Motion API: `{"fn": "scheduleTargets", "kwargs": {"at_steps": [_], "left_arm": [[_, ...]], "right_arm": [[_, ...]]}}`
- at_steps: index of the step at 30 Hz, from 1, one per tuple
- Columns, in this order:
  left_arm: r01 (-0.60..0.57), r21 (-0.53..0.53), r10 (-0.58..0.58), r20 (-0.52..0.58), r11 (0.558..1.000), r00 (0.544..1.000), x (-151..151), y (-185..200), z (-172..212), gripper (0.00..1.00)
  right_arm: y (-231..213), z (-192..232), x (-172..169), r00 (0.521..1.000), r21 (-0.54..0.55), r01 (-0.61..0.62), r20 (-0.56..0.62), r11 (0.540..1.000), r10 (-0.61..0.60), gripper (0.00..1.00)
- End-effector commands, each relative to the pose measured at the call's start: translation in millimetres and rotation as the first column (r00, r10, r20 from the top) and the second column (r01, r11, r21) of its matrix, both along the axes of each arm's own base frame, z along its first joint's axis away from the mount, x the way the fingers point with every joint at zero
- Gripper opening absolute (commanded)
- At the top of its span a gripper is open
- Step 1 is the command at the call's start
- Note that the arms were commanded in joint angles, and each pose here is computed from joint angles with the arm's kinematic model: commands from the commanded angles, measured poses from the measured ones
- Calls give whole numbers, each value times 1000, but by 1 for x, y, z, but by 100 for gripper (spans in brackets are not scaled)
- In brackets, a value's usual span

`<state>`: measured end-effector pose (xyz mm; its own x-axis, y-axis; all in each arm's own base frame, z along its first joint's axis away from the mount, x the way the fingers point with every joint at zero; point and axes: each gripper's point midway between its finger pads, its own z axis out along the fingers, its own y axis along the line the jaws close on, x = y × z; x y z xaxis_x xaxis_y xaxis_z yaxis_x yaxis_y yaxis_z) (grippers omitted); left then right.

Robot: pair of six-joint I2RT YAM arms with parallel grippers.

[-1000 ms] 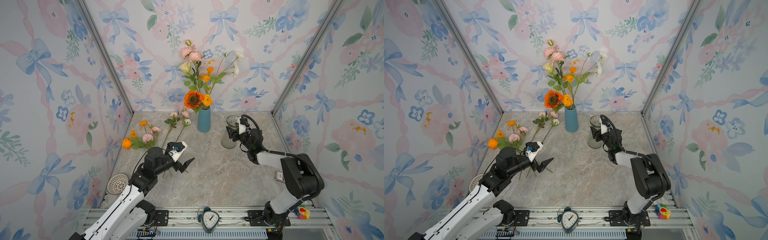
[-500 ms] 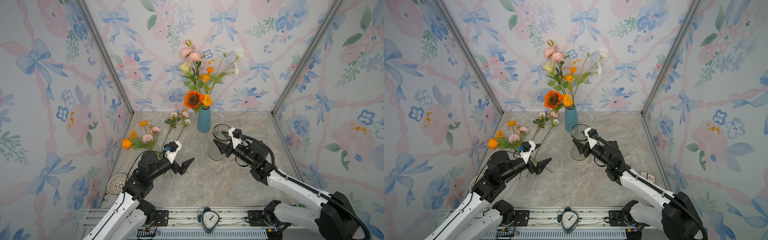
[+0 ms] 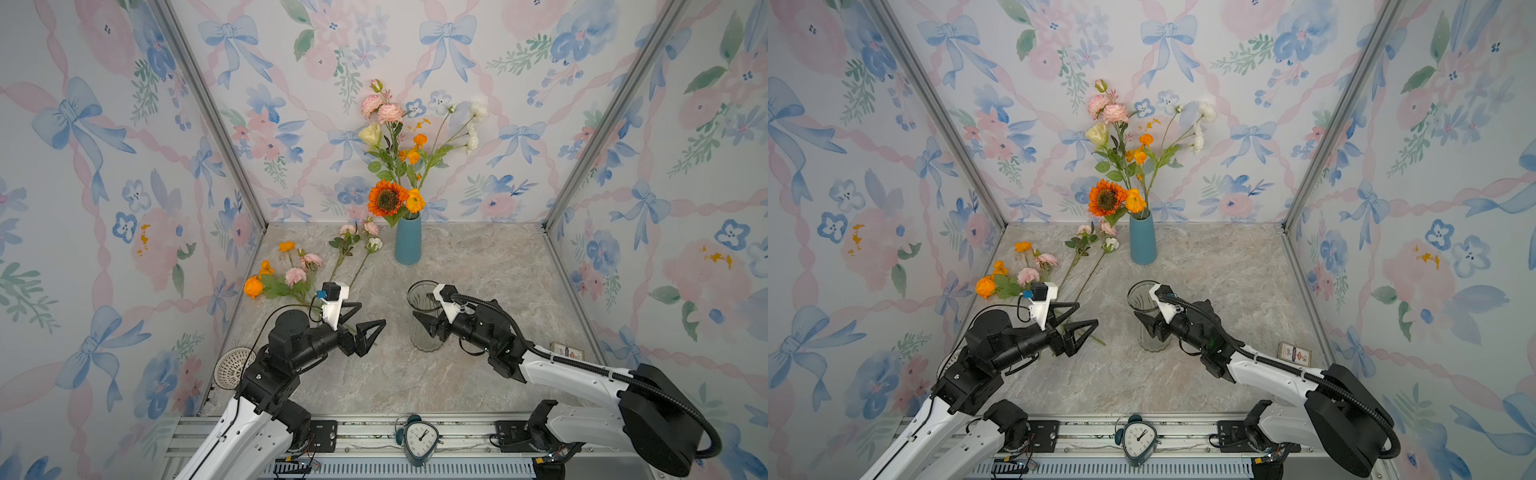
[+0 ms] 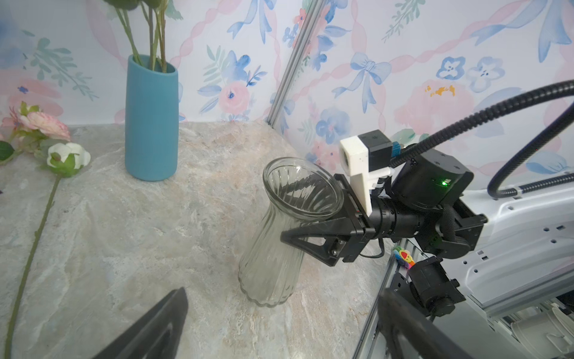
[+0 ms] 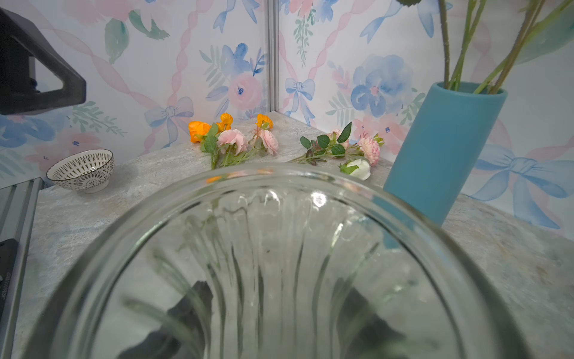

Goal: Arrange the flowers into the vase
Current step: 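Pull the glass vase nearer with the right gripper while the left lowers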

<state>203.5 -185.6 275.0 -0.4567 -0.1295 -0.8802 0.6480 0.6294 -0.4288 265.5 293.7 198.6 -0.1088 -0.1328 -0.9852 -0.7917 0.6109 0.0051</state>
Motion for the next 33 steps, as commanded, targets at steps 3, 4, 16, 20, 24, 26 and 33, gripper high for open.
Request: {"fn": "scheduleTargets", "kwargs": {"at_steps": [3,4,16,20,24,26,33], "left_arm": [[-81,21,82,-90,997,993,9,8,-16,98],[-104,34,107,-89,994,990,12,12,-17,98],[-387,238,426,-139,891,894,53,56,-59,98],[-459,275,513,-173,845,841,62,73,-76,98],[-514,299,579,-195,804,792,69,91,-88,98],[-544,304,611,-205,782,765,73,100,-93,98],[-637,296,702,-288,712,651,88,130,-110,94]], "right_arm": [[12,60,-1,984,169,-20,179,985,-10,58],[13,57,-1,984,168,-19,179,986,-11,58],[17,36,3,978,165,14,203,986,-48,62],[18,30,4,980,157,17,191,987,-47,67],[15,26,4,983,141,31,174,990,-55,83],[12,23,5,984,130,44,165,991,-66,92],[11,7,-2,994,83,30,100,996,-38,97]]}}
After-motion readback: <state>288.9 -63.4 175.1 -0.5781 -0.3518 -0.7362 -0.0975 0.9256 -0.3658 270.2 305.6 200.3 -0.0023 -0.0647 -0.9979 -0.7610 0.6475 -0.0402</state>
